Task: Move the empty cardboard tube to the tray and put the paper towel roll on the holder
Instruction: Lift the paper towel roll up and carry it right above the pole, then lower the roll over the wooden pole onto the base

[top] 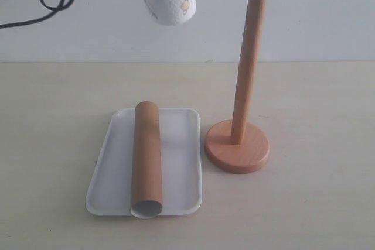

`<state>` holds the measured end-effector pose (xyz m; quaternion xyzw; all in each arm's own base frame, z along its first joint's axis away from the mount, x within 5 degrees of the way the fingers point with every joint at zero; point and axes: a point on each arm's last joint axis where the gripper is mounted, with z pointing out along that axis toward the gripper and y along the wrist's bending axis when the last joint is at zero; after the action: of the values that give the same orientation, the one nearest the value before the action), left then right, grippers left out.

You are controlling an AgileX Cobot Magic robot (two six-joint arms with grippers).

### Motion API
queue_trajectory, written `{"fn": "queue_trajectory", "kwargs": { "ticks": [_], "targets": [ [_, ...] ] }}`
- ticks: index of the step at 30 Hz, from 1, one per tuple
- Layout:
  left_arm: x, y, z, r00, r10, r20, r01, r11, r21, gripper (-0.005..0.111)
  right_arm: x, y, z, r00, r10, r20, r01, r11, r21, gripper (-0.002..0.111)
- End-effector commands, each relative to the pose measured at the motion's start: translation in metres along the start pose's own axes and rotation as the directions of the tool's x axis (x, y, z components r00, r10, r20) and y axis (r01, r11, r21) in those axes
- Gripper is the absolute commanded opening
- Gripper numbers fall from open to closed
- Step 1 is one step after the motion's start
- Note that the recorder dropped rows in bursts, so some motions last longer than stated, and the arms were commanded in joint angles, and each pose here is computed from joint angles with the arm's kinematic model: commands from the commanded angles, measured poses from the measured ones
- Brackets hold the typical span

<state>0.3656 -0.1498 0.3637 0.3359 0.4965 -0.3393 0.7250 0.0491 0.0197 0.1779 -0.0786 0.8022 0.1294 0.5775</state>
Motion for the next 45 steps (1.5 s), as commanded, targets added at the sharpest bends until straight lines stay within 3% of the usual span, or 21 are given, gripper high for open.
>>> {"fn": "queue_trajectory", "kwargs": {
  "ticks": [1, 10, 16, 21, 28, 37, 45],
  "targets": [
    [-0.046, -0.023, -0.016, 0.997, 0.002, 0.077, -0.004, 1.0, 0.025, 0.004, 0.0, 0.0, 0.0, 1.0, -0.01, 0.004, 0.01, 1.0, 0.007, 0.0],
    [-0.117, -0.067, -0.038, 0.983, -0.002, 0.185, -0.017, 0.995, 0.101, 0.004, 0.0, 0.0, 0.0, 1.0, -0.01, 0.004, 0.01, 1.0, 0.007, 0.0],
    [-0.132, -0.102, -0.024, 0.971, 0.0, 0.24, -0.042, 0.984, 0.172, 0.004, 0.0, 0.0, 0.0, 1.0, -0.008, 0.004, 0.008, 1.0, 0.006, 0.0],
    [-0.125, -0.104, -0.007, 0.992, 0.043, 0.12, -0.046, 0.999, 0.023, 0.004, 0.0, 0.0, 0.0, 1.0, -0.008, 0.004, 0.008, 1.0, 0.006, 0.0],
    [-0.114, -0.107, 0.023, 0.991, -0.001, 0.137, -0.009, 0.997, 0.071, 0.004, 0.0, 0.0, 0.0, 1.0, -0.008, 0.004, 0.008, 1.0, 0.006, 0.0],
    [-0.08, -0.093, 0.064, 0.994, -0.012, 0.11, 0.004, 0.997, 0.071, 0.004, 0.0, 0.0, 0.0, 1.0, -0.008, 0.004, 0.008, 1.0, 0.006, 0.0],
    [-0.028, -0.091, 0.084, 0.999, -0.049, -0.004, 0.049, 0.994, 0.101, 0.004, 0.0, 0.0, 0.0, 1.0, -0.008, 0.004, 0.008, 1.0, 0.006, 0.0]
  ]
}}
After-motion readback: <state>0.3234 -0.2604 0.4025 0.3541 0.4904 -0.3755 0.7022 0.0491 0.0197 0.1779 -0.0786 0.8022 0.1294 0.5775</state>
